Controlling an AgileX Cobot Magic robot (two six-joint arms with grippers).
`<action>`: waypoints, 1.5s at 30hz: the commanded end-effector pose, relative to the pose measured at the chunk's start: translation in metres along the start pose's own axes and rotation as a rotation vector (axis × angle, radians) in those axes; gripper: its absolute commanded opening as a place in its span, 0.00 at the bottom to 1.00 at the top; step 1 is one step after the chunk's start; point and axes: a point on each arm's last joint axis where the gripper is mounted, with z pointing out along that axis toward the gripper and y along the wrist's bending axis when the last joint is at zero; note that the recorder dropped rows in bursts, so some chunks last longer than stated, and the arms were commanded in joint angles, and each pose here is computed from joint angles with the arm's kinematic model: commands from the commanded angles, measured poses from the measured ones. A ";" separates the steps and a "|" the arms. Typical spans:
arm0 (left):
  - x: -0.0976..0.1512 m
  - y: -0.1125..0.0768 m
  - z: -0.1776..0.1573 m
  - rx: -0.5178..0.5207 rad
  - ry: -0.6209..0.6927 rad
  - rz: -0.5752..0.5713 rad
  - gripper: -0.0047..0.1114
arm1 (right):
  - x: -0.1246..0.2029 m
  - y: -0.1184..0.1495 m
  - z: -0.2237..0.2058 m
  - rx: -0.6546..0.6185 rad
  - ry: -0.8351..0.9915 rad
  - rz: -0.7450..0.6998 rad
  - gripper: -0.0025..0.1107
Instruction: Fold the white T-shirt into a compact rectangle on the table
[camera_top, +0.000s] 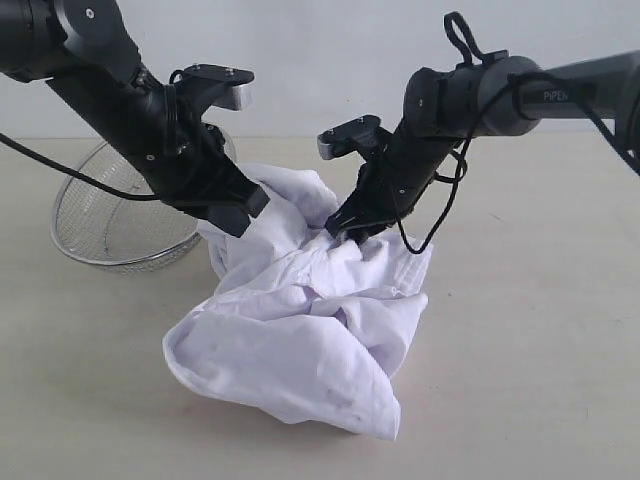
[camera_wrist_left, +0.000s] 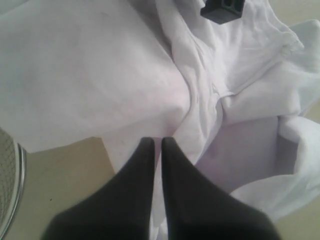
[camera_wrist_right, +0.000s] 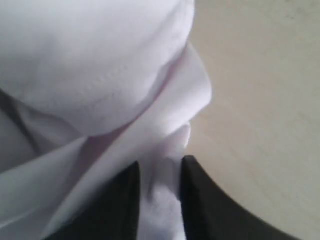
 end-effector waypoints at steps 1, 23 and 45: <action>0.000 -0.002 0.000 -0.004 -0.001 -0.004 0.08 | -0.002 0.000 -0.003 -0.021 -0.011 -0.025 0.02; -0.001 0.002 0.000 -0.041 -0.019 -0.001 0.08 | 0.012 -0.070 -0.067 0.294 0.041 0.092 0.02; -0.002 0.003 0.000 -0.043 -0.029 -0.002 0.08 | -0.002 -0.008 -0.044 -0.229 0.009 0.366 0.77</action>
